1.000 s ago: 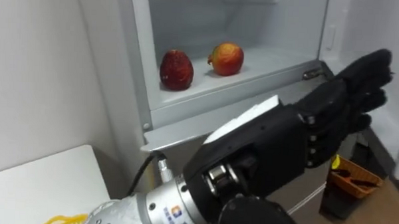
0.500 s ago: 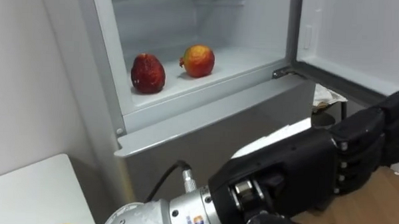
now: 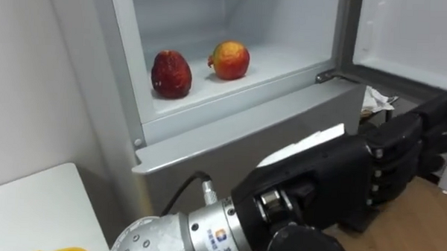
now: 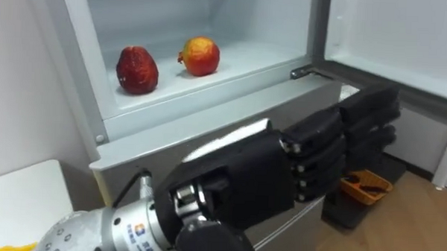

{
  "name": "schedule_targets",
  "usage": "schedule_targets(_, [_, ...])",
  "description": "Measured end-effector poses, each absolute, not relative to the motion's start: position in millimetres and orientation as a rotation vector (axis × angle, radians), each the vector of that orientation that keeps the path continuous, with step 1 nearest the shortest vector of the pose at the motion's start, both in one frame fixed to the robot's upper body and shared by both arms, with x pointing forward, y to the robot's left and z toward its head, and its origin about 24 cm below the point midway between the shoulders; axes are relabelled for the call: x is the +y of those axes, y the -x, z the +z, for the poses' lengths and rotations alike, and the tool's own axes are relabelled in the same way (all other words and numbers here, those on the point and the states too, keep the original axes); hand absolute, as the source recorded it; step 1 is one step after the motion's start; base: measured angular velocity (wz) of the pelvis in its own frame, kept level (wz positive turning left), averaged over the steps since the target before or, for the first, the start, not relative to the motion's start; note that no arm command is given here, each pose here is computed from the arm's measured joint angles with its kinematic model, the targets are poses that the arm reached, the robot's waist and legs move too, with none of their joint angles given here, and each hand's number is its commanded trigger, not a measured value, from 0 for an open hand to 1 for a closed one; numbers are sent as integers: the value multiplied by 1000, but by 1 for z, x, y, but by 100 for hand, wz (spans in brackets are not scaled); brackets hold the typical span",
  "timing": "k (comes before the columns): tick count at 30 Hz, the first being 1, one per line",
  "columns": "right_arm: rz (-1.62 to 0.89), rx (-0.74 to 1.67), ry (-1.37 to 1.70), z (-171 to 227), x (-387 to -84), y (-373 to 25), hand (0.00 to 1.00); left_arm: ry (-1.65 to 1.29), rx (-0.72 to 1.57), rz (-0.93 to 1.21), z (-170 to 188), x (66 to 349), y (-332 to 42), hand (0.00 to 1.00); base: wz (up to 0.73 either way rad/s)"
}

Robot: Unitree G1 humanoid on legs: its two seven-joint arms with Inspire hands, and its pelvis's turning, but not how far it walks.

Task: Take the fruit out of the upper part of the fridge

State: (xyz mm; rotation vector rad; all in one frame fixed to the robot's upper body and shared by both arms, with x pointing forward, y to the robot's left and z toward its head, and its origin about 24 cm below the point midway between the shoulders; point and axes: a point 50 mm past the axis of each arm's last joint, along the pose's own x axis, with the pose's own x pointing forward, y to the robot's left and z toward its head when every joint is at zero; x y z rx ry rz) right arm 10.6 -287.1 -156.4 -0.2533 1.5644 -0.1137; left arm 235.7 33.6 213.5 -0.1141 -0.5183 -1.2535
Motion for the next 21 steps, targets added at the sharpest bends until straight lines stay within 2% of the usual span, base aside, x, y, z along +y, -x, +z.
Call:
schedule_targets(7, [-127, 1585, 254, -157, -287, 0, 0, -10, -690, -1012, 241, 63, -235, 0, 3])
schedule_targets(10, [-148, 1588, 248, -159, -280, 15, 0, -56, -821, -750, 254, 102, -228, 0, 10])
schedule_targets(13, [-159, 1607, 227, -161, -273, 27, 0, -45, -880, -565, 257, 128, -223, 0, 19])
schedule_targets(16, [-139, 1640, 218, -163, -260, 42, 0, -106, -938, -257, 258, 167, -217, 0, 20])
schedule_targets(21, [-119, 1593, 235, -164, -259, 36, 0, -136, -976, 67, 257, 202, -206, 0, 19])
